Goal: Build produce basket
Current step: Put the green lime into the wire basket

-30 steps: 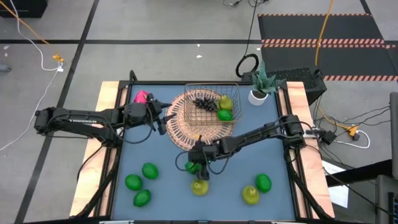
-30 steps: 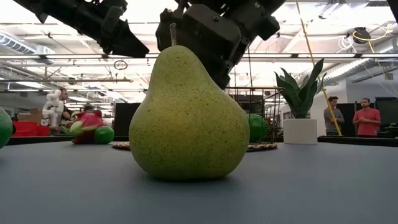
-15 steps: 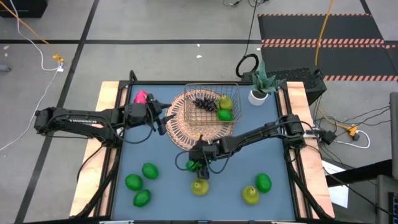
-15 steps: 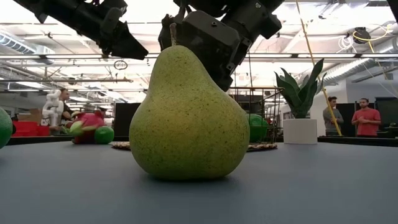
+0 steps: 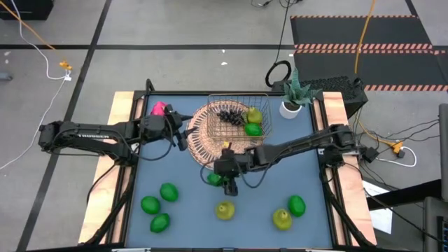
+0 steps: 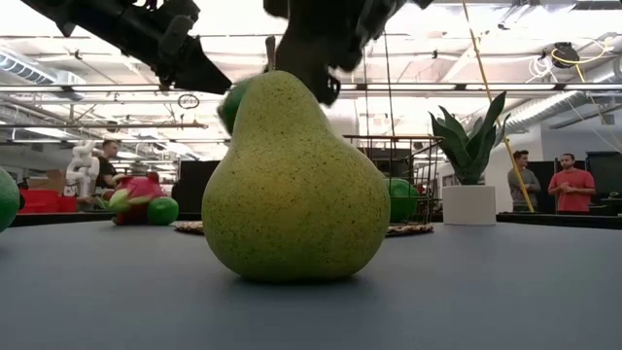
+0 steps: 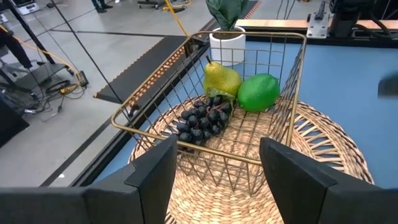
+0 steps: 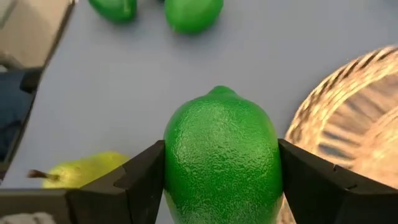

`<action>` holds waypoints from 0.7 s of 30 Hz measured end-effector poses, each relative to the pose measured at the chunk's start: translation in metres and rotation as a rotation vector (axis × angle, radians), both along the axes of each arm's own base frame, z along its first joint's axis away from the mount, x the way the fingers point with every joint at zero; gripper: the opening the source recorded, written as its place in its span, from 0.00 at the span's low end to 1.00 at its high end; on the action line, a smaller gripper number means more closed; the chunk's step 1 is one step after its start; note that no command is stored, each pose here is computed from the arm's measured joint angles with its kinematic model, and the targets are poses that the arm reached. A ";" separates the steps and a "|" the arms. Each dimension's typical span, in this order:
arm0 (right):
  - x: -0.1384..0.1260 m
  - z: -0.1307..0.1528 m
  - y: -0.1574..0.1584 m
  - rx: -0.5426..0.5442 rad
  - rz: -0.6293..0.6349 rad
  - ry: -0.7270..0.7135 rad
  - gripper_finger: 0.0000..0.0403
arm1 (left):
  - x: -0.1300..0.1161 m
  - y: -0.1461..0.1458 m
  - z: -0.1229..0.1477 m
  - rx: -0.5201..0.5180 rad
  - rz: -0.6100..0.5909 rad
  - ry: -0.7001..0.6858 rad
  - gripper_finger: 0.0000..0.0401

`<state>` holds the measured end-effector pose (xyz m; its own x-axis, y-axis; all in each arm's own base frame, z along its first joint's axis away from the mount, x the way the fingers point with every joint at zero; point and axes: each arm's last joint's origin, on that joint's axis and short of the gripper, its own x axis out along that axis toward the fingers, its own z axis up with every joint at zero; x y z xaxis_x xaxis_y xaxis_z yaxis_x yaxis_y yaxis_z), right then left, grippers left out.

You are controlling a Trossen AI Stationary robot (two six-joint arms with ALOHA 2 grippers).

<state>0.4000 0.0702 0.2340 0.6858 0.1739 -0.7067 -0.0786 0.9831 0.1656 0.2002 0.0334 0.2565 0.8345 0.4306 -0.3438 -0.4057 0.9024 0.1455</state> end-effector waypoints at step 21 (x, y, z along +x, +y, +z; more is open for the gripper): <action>-0.055 0.110 -0.094 -0.425 -0.462 -0.277 0.65 | 0.000 0.000 0.000 -0.008 0.003 -0.008 0.58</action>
